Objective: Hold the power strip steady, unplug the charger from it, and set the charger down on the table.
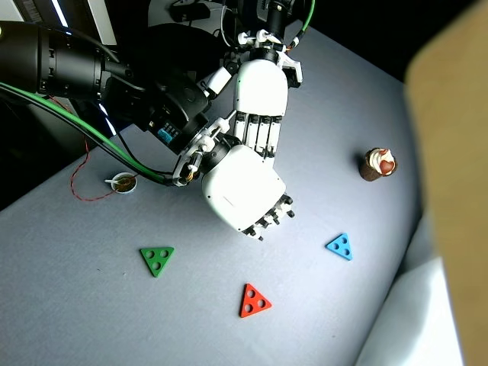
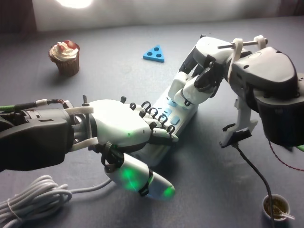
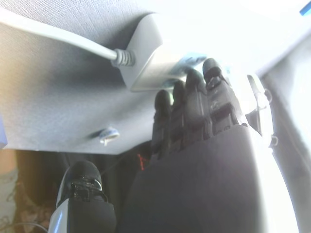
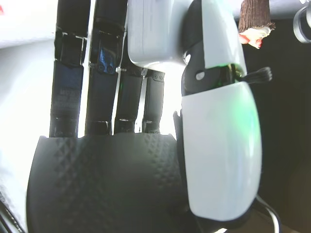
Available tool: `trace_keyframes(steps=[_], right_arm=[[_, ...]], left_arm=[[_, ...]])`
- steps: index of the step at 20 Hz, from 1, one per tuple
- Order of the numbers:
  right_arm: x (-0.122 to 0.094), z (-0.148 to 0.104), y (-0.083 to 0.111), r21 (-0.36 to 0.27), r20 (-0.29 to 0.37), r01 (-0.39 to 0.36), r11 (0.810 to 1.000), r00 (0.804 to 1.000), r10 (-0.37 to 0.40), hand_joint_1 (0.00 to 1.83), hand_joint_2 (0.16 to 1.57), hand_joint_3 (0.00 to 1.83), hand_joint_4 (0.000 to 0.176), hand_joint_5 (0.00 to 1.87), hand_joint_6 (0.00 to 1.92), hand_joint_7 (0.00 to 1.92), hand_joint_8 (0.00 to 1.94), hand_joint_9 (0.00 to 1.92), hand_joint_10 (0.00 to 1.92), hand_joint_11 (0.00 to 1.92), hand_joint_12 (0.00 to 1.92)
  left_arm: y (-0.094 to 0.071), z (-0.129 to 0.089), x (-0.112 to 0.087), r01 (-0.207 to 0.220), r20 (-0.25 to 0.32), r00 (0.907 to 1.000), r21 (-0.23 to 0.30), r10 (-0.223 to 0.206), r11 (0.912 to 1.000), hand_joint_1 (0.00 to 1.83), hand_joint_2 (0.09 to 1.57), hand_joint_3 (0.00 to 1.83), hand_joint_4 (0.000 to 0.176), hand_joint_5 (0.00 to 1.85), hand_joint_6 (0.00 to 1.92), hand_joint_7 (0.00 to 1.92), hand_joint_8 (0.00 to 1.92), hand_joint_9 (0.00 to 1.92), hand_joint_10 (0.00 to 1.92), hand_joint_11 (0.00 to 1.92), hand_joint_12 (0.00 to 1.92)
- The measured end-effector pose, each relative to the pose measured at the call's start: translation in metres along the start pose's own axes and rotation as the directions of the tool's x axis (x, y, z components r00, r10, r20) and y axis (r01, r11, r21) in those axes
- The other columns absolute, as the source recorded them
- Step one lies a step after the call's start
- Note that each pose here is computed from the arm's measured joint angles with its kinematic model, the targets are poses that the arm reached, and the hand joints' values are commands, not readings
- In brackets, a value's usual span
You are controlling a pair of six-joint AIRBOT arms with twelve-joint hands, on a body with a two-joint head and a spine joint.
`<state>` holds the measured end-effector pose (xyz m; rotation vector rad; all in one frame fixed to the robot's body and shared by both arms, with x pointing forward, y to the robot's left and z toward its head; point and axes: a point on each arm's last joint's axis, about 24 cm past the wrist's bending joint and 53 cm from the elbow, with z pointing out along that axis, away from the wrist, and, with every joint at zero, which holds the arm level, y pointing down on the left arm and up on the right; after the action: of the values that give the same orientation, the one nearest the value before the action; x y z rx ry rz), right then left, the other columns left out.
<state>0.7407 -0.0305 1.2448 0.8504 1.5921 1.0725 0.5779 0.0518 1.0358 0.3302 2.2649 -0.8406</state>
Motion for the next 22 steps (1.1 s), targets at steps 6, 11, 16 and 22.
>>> trace_keyframes(steps=[6,11,16,22], right_arm=[[-0.007,-0.001,0.022,-0.077,0.001,0.034,0.996,0.999,-0.034,1.26,1.02,0.00,0.022,1.14,0.72,1.34,0.35,1.30,0.00,0.92,0.75],[-0.016,-0.005,0.033,-0.114,0.015,0.055,0.992,0.998,-0.053,1.26,1.01,0.00,0.027,1.16,0.68,1.33,0.36,1.30,0.00,0.92,0.75],[-0.017,-0.005,0.033,-0.116,0.017,0.057,0.992,0.998,-0.055,1.26,1.01,0.00,0.025,1.15,0.70,1.34,0.36,1.30,0.00,0.92,0.74],[-0.019,-0.009,0.037,-0.131,0.028,0.071,0.989,0.997,-0.067,1.26,1.01,0.00,0.025,1.16,0.68,1.34,0.36,1.29,0.00,0.92,0.73]], left_arm=[[0.003,-0.002,-0.004,0.001,0.012,0.9999,-0.006,-0.001,1.0000,0.00,1.04,0.00,0.000,0.21,0.00,0.22,0.00,0.18,0.00,0.09,0.13],[0.011,-0.002,-0.006,0.092,0.038,0.9951,-0.016,-0.091,0.9957,0.00,1.03,0.00,0.000,0.20,0.00,0.21,0.00,0.17,0.00,0.08,0.12],[0.014,-0.002,-0.003,0.131,0.037,0.9908,-0.023,-0.130,0.9911,0.00,1.03,0.00,0.000,0.21,0.01,0.22,0.01,0.18,0.01,0.10,0.13],[0.014,0.002,0.008,0.138,0.013,0.9904,-0.025,-0.138,0.9901,0.00,1.04,0.00,0.000,0.21,0.00,0.22,0.00,0.18,0.00,0.09,0.12]])
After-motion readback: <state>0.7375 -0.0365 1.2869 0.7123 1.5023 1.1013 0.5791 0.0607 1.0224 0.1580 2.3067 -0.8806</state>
